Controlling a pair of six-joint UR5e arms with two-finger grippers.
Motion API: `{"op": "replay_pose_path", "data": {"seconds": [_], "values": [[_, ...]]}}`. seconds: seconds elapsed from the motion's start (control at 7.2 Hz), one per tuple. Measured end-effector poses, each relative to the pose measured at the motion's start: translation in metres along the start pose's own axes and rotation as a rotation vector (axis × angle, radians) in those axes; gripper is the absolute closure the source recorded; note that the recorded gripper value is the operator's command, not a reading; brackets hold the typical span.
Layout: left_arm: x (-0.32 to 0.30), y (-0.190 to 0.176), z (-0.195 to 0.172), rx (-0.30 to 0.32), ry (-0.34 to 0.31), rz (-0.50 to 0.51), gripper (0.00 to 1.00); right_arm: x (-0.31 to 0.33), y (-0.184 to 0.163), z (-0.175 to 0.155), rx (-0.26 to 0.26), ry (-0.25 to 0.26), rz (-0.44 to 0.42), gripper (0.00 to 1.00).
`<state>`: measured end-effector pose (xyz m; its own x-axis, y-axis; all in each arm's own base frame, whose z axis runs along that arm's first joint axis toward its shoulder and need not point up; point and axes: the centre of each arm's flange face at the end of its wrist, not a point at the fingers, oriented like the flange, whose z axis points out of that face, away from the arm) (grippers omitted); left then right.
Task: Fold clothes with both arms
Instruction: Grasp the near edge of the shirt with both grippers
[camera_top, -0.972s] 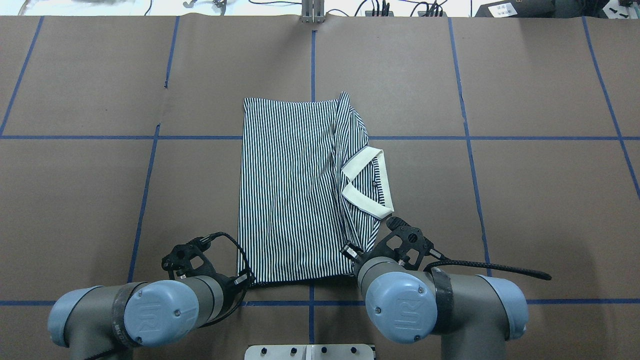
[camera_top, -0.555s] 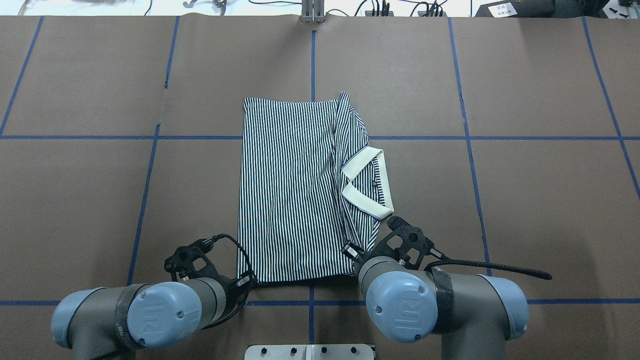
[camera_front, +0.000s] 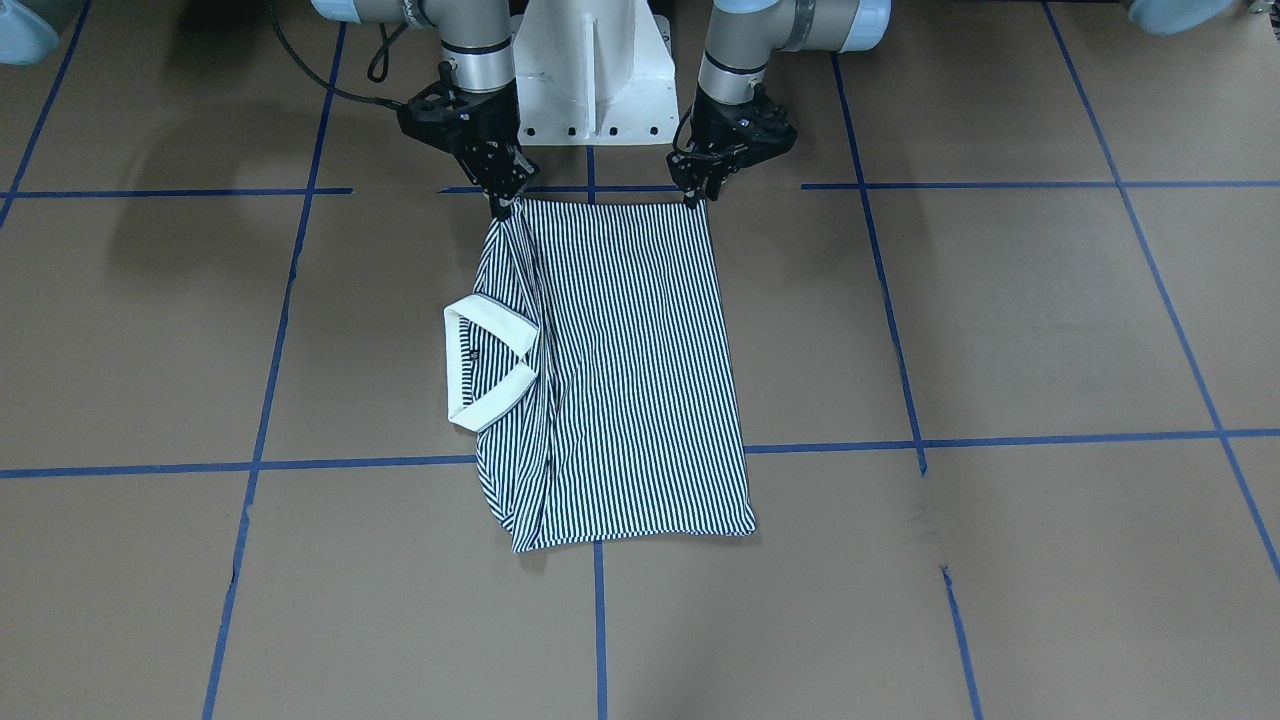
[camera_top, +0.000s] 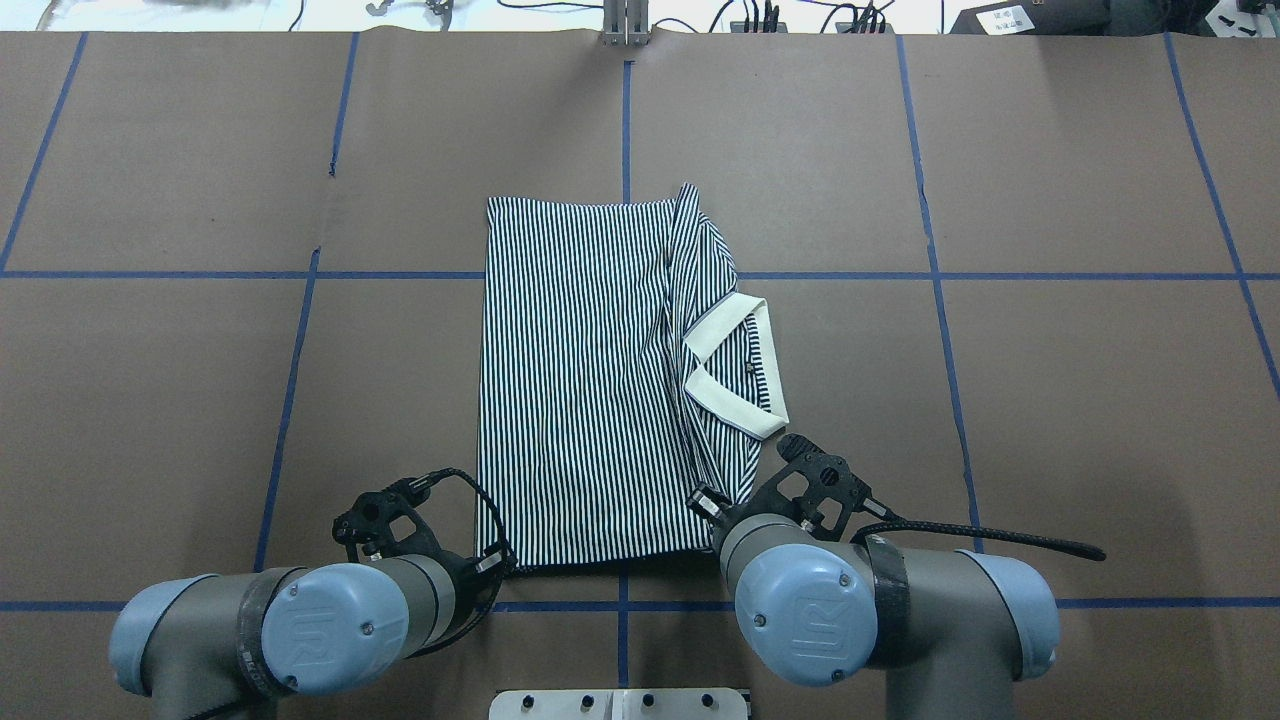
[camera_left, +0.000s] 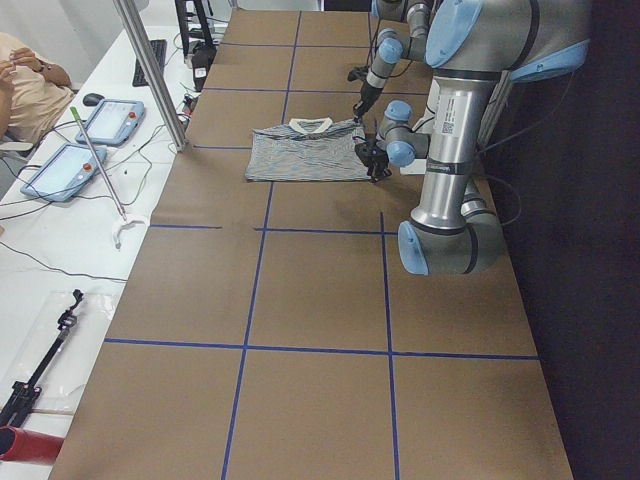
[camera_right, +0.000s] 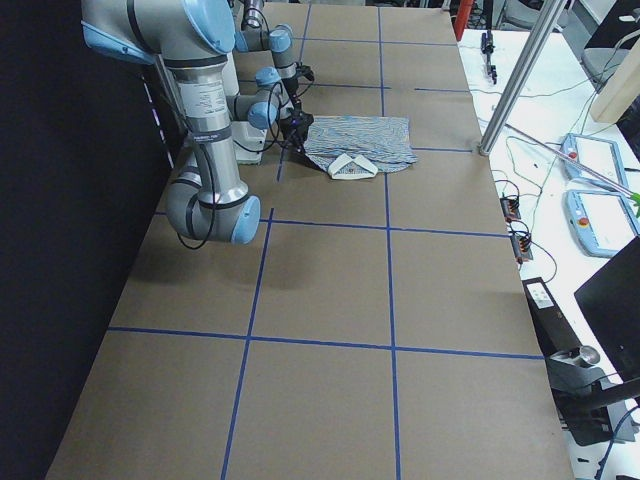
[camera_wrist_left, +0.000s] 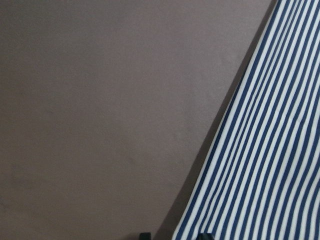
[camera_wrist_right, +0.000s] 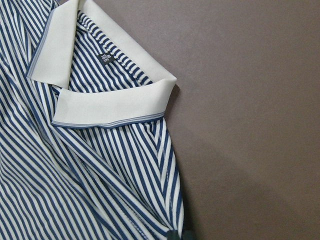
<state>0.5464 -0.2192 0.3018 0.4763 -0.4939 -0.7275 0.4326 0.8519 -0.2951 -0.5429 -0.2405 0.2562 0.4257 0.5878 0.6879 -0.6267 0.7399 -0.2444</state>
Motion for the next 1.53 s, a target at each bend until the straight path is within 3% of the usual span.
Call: {"op": "replay_pose_path", "data": {"seconds": [0.69,1.11,1.53], "values": [[0.022,-0.011,-0.017,0.003,0.05,-0.028,1.0,0.001,0.0,0.001,0.002,0.001,-0.001,1.0],[0.036,-0.02,-0.06,-0.012,0.118,-0.044,1.0,-0.002,-0.002,-0.008,-0.004,-0.011,0.004,1.0],[0.036,-0.018,-0.144,-0.055,0.131,-0.054,1.0,0.004,-0.016,-0.085,-0.015,-0.003,-0.001,1.0]]}}
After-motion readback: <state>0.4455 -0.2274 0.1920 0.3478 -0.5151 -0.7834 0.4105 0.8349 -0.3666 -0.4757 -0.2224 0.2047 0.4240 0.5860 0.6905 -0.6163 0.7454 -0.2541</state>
